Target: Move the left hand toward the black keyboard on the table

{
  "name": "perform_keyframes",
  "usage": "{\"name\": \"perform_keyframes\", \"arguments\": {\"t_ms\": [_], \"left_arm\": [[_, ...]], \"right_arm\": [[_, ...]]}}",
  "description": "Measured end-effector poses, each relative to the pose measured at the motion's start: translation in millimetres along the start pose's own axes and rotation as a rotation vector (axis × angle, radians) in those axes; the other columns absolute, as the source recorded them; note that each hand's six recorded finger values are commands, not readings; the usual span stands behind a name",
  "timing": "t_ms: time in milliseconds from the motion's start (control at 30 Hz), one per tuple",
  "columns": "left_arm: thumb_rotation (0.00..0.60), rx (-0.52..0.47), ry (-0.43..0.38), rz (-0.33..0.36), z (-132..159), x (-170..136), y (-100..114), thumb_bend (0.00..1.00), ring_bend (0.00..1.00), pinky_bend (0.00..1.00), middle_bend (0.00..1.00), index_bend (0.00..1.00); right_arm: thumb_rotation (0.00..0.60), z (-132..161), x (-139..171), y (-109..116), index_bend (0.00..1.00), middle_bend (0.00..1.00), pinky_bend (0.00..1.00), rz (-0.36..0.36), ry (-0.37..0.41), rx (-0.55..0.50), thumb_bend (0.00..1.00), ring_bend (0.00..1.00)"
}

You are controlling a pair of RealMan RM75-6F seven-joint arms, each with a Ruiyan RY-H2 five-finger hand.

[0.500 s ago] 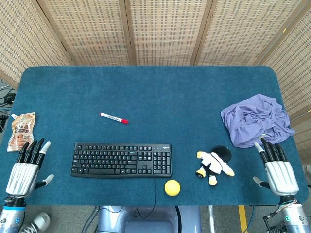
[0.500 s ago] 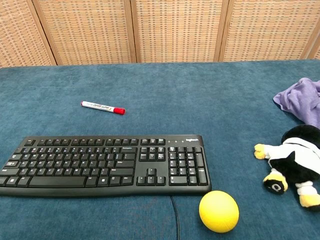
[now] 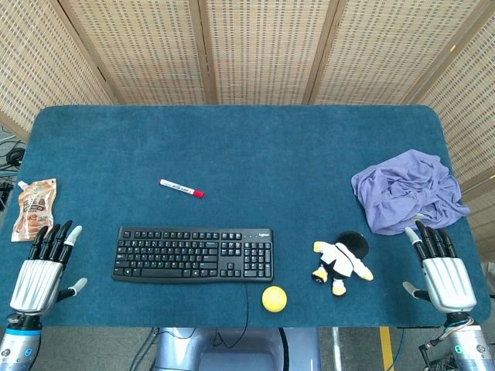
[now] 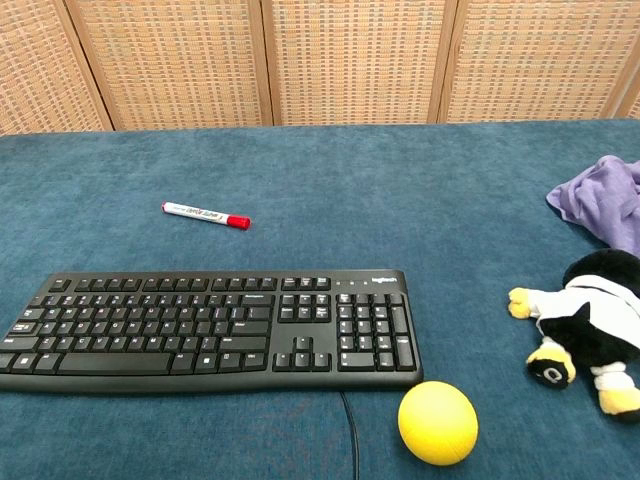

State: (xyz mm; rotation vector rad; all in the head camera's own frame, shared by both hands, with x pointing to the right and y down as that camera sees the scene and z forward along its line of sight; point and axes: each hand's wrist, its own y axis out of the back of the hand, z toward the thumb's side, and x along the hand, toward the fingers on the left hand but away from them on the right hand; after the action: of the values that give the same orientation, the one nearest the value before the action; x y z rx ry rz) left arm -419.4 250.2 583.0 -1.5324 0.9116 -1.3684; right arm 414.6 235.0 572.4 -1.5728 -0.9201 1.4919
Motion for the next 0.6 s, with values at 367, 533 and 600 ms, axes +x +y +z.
{"name": "perform_keyframes", "arguments": {"t_ms": [367,533,600], "left_arm": [[0.6,-0.007,-0.001,-0.008,0.2,-0.4,-0.3,0.0,0.0,0.0,0.0,0.0],[0.6,-0.006,-0.003,-0.01,1.5,-0.8,-0.7,0.0,0.0,0.0,0.0,0.0],[0.6,-0.005,-0.003,-0.012,1.7,-0.9,-1.1,0.0,0.0,0.0,0.0,0.0]], "right_arm": [[0.6,-0.1,-0.3,-1.3,0.0,0.0,0.0,0.004,-0.002,0.004,0.0,0.0],[0.6,-0.7,0.4,0.0,0.0,0.0,0.0,0.0,-0.001,-0.001,0.0,0.0],[0.6,-0.9,0.5,0.2,0.0,0.0,0.0,0.0,-0.001,-0.001,0.0,0.0]]}}
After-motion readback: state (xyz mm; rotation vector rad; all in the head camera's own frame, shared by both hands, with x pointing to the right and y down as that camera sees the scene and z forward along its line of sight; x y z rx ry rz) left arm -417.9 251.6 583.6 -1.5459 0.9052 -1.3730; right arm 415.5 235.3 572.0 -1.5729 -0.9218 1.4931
